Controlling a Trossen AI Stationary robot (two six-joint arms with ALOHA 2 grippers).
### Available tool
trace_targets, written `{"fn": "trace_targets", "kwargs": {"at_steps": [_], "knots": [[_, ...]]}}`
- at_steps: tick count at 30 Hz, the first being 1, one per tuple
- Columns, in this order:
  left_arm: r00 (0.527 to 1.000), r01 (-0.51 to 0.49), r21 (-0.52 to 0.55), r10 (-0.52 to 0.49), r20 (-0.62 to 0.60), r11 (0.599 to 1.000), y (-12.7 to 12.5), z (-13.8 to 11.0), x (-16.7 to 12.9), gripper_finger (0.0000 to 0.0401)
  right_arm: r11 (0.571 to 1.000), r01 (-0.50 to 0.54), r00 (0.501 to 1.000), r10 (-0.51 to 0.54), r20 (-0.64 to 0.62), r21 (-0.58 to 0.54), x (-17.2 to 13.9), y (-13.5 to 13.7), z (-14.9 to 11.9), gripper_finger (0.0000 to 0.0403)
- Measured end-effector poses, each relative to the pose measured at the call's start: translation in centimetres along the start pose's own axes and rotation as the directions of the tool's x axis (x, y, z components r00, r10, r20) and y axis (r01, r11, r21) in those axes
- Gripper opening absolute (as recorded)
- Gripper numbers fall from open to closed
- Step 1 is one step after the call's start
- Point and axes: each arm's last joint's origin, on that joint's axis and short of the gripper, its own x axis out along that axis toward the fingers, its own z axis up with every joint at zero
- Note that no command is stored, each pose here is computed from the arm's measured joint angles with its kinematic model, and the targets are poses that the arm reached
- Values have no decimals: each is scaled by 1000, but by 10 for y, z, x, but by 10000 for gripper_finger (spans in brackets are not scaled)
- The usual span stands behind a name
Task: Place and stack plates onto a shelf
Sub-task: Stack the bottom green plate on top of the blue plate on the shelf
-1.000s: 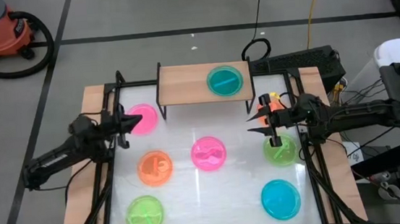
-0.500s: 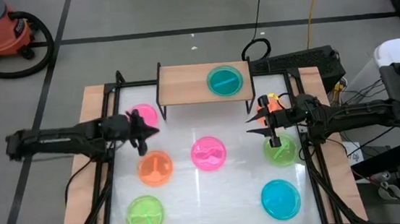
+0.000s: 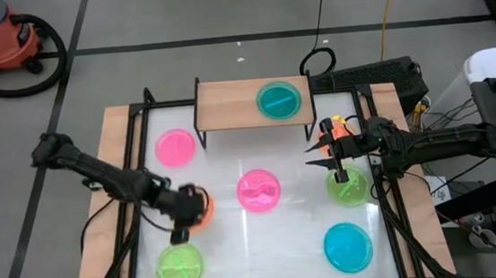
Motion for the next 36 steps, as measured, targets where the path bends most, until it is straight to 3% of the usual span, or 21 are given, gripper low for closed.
{"fn": "trace_targets", "kwargs": {"at_steps": [8, 17, 25, 29, 36], "knots": [[992, 75, -67, -82, -100, 995, -22, -4, 38, 59, 1000, -2, 1000, 2, -7, 10, 0, 0, -1, 128], [957, -28, -117, -7, -291, 993, -31, -30, 55, 133, 999, -36, 999, 37, -20, 19, 1, 6, -2, 128], [980, -112, -206, 73, -187, 972, -34, -68, 41, 136, 997, -70, 997, 71, -12, 21, 3, 14, 0, 128], [993, -61, -287, 27, -119, 956, -27, -96, 40, 136, 999, -44, 999, 44, -22, 21, 4, 17, 0, 128], [991, 128, -430, -137, 11, 894, -19, -127, 40, 136, 999, -44, 999, 44, -20, 16, 5, 22, 2, 128]]}}
